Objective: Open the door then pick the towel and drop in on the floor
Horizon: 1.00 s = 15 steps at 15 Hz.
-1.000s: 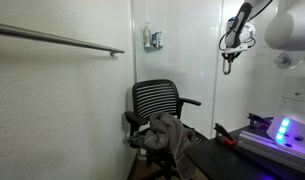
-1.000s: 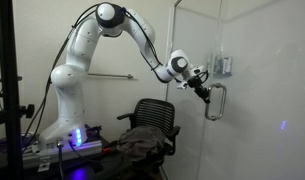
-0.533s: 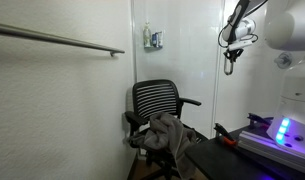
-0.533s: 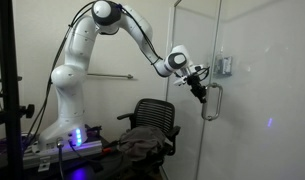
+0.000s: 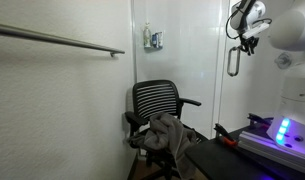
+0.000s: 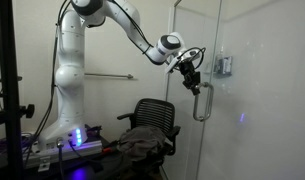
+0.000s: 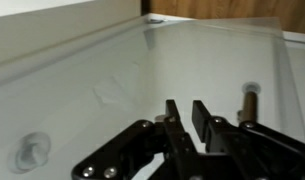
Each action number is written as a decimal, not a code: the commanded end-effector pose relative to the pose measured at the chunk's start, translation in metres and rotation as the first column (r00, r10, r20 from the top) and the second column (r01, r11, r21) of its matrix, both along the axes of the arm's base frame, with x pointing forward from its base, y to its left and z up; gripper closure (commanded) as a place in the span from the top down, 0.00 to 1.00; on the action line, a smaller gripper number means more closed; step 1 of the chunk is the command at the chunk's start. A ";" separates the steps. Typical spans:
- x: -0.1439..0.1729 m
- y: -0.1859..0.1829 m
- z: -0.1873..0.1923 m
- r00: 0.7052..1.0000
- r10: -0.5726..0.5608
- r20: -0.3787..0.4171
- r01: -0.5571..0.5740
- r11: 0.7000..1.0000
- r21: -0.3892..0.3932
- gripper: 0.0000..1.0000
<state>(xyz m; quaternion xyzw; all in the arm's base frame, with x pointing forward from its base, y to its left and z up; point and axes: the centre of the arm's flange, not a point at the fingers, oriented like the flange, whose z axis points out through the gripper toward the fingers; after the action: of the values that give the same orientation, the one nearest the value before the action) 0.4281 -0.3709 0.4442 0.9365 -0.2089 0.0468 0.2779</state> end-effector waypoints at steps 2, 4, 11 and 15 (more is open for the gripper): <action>-0.086 -0.017 0.070 0.976 0.001 -0.217 -0.036 0.987 -0.158 0.06; -0.110 -0.020 0.096 0.963 0.019 -0.269 -0.077 0.975 -0.207 0.15; -0.081 -0.030 0.079 0.999 0.020 -0.044 -0.019 0.999 0.025 0.71; -0.046 -0.039 0.042 0.984 -0.079 0.162 0.047 0.980 0.193 0.98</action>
<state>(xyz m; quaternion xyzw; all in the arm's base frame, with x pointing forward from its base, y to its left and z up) 0.3545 -0.3953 0.5165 0.9425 -0.2395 0.0581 0.2258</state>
